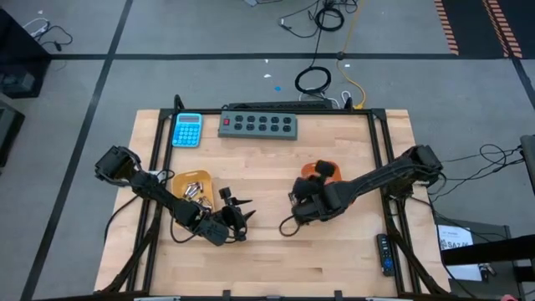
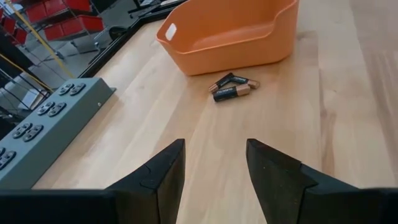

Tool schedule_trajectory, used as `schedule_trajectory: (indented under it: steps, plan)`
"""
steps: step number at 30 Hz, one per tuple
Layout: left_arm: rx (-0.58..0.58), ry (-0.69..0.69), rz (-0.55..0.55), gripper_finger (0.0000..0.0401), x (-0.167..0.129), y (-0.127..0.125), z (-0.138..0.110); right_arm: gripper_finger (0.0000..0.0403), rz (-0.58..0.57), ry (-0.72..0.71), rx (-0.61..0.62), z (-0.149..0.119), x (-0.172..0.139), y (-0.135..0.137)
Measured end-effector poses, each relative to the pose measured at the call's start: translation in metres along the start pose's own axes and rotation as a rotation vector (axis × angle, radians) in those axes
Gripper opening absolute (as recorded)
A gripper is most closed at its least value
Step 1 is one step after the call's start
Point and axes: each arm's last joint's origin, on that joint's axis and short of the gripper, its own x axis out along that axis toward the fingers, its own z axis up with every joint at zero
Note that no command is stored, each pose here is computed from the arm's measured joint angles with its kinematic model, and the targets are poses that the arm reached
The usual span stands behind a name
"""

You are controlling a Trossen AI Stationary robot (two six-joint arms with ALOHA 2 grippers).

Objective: Sort batteries
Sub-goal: Put the black battery into the orange bin

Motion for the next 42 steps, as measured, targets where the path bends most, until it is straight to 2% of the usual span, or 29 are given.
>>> schedule_trajectory:
  steps: [3, 7, 10, 13, 19, 23, 26, 30, 42]
  plan:
    - [0.001, -0.001, -0.002, 0.018, -0.001, -0.001, 0.0, 0.0062, -0.035, 0.056, 0.007, -0.016, 0.014, 0.005]
    - [0.0, -0.001, -0.002, 0.018, 0.0, 0.0, 0.0, 0.0139, -0.012, 0.114, 0.019, -0.028, 0.026, 0.007]
    - [-0.001, -0.002, 0.001, 0.018, 0.0, 0.0, 0.0, 0.0185, 0.023, 0.118, 0.031, -0.021, 0.024, 0.005]
    - [-0.003, 0.001, 0.008, 0.018, 0.002, 0.002, 0.001, 0.0209, 0.105, 0.025, 0.045, -0.001, 0.01, 0.006]
    - [-0.003, 0.001, 0.006, 0.018, 0.002, 0.002, 0.001, 0.0198, 0.456, -0.037, 0.051, 0.032, 0.017, 0.014]
    - [0.005, 0.004, 0.001, 0.018, 0.0, 0.0, 0.0, 0.0176, 0.545, 0.042, 0.065, 0.037, 0.034, 0.013]
    - [0.008, 0.005, -0.002, 0.018, 0.0, 0.0, -0.001, 0.0162, 0.575, 0.122, 0.107, 0.038, 0.047, 0.009]
    - [0.01, 0.008, 0.0, 0.018, 0.0, 0.0, -0.001, 0.0151, 0.545, 0.209, 0.135, 0.037, 0.067, 0.008]
    - [0.013, 0.011, -0.001, 0.018, 0.0, 0.0, -0.001, 0.0146, 0.508, 0.32, 0.105, 0.03, 0.106, 0.025]
